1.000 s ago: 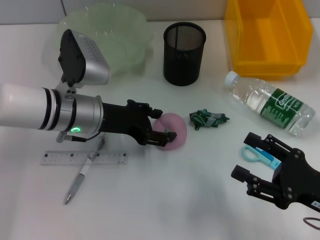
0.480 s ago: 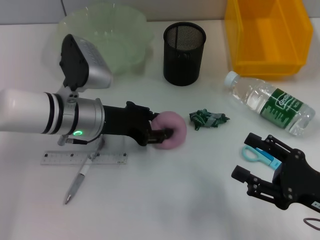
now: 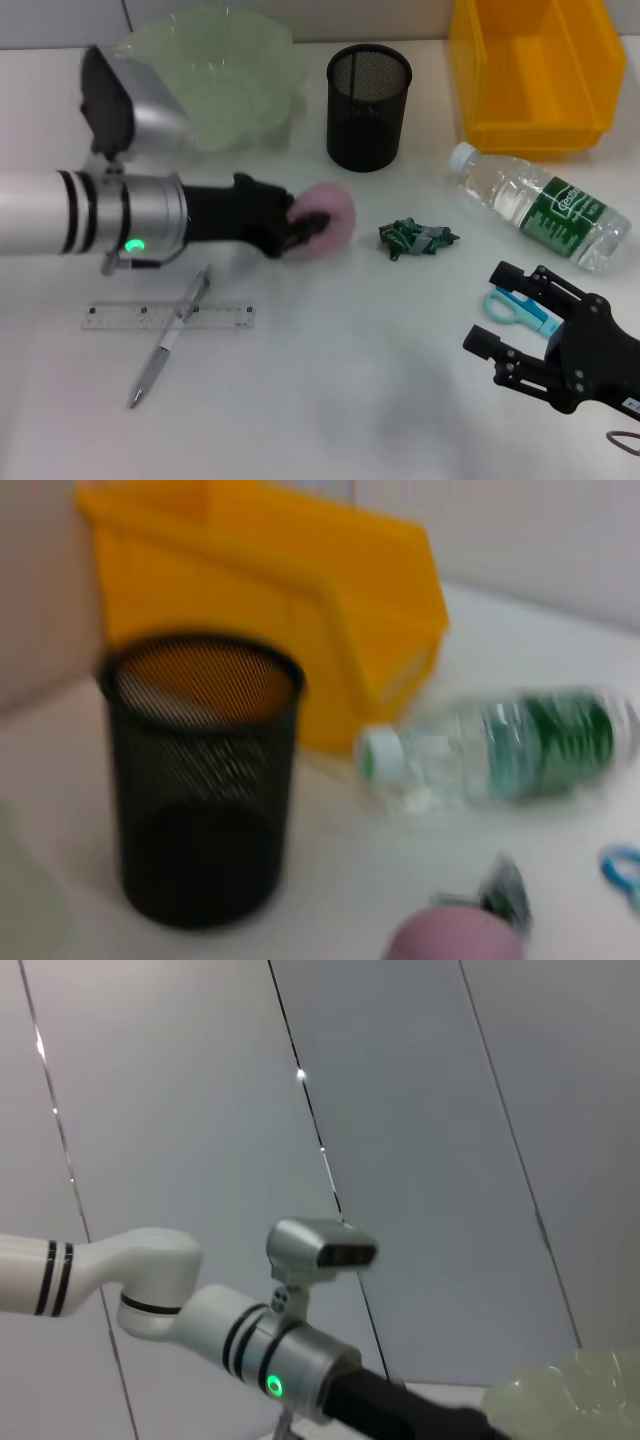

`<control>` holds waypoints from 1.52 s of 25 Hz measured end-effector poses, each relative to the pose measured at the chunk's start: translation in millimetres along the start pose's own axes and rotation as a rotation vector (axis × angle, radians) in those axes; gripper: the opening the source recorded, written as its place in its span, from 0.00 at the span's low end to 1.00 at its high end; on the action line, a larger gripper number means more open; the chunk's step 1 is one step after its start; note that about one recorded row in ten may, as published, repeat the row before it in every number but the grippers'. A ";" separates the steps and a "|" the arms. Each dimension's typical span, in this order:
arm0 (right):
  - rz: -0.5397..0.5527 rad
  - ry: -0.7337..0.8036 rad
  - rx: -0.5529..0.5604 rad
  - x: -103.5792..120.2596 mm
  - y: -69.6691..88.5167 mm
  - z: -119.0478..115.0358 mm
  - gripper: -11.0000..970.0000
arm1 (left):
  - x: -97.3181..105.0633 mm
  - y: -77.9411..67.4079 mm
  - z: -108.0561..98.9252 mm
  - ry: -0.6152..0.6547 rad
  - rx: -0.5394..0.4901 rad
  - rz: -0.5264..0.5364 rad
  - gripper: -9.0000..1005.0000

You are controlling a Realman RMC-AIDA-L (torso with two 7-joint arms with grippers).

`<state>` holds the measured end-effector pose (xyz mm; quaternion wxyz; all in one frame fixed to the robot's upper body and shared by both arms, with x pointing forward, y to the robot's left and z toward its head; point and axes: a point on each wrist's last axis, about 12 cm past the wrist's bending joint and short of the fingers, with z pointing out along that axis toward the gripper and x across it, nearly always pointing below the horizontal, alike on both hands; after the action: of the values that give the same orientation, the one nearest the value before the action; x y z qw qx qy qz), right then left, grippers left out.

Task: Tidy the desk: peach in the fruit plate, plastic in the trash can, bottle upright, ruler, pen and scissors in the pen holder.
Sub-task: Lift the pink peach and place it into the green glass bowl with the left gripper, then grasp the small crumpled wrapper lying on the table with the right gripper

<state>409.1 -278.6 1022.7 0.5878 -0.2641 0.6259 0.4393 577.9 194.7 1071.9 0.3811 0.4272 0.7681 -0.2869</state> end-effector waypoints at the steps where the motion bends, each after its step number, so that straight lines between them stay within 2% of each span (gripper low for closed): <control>1: 0.000 0.000 0.001 0.1 0.0 0.1 0.86 | -2.7 1.6 -5.2 -0.031 -0.014 -0.006 0.28; 4: 0.002 0.000 0.003 0.5 0.2 0.4 0.86 | -12.4 8.0 -21.0 -0.133 -0.063 -0.028 0.26; 8: 0.003 -0.003 0.004 0.9 0.6 1.1 0.86 | -21.8 28.0 -42.7 -0.282 -0.198 -0.085 0.23; 9: 0.003 -0.003 0.004 0.9 0.6 1.1 0.86 | -21.8 28.0 -42.7 -0.282 -0.198 -0.085 0.22; 11: 0.003 -0.005 0.005 0.7 0.5 1.5 0.86 | -23.2 38.8 -48.6 -0.346 -0.282 -0.111 0.21; 16: 0.006 -0.009 0.002 0.4 0.1 3.3 0.86 | -25.4 48.7 -50.8 -0.384 -0.367 -0.114 0.17; 17: 0.008 -0.010 0.001 0.5 0.2 3.8 0.86 | -28.0 56.9 -46.7 -0.380 -0.435 -0.113 0.17; 18: 0.009 -0.011 0.001 0.6 0.3 4.1 0.86 | -28.5 61.2 -38.7 -0.352 -0.456 -0.121 0.16; 20: 0.009 -0.011 0.000 0.5 0.2 4.3 0.86 | -28.4 62.8 -35.3 -0.338 -0.460 -0.127 0.14; 21: 0.009 -0.011 0.001 0.5 0.2 4.3 0.86 | -27.1 66.3 -26.8 -0.302 -0.472 -0.139 0.16; 28: 0.010 -0.010 0.001 0.7 0.0 4.7 0.86 | -26.2 65.1 -17.8 -0.269 -0.471 -0.110 0.29; 38: 0.009 -0.012 -0.005 -0.2 -1.3 7.6 0.86 | -22.1 63.7 -20.8 -0.280 -0.464 -0.127 0.75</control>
<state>414.1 -272.8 1023.2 0.5887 -0.2604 0.6225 0.4451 634.2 230.9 1094.3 0.5522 0.2357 0.7785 -0.1829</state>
